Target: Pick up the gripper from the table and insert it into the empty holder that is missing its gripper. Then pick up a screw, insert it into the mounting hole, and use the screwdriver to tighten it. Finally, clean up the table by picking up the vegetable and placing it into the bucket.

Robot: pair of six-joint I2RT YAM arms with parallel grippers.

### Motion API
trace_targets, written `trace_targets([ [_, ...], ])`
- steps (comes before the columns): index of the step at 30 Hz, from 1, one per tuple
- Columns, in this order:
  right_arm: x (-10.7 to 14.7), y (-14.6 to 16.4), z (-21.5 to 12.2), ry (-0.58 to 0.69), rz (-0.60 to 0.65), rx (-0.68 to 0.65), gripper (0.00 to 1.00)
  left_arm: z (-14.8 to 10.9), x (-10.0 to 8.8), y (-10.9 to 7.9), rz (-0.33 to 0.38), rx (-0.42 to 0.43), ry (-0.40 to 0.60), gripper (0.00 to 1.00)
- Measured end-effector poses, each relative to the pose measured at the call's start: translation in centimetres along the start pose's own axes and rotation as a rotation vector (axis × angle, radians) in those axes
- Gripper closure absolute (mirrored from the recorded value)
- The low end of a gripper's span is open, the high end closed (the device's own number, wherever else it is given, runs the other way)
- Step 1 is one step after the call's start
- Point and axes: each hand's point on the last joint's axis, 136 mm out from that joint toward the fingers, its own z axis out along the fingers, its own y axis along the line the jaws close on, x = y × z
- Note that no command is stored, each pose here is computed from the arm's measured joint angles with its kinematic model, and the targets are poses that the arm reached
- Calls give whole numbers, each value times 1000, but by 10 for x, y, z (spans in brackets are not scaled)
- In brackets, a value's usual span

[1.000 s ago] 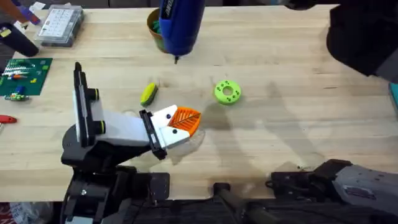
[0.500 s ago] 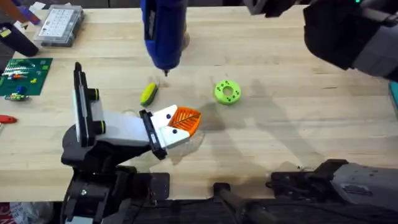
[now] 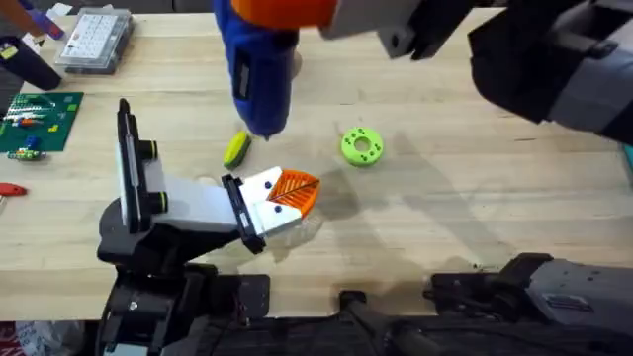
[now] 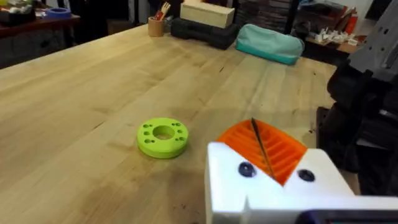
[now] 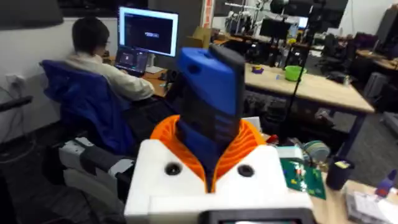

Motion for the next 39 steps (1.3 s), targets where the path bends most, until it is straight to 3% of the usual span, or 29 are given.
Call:
trace_targets([
  [39,64,4,7,5,118,18,987,0,0,0,0,0,0,996],
])
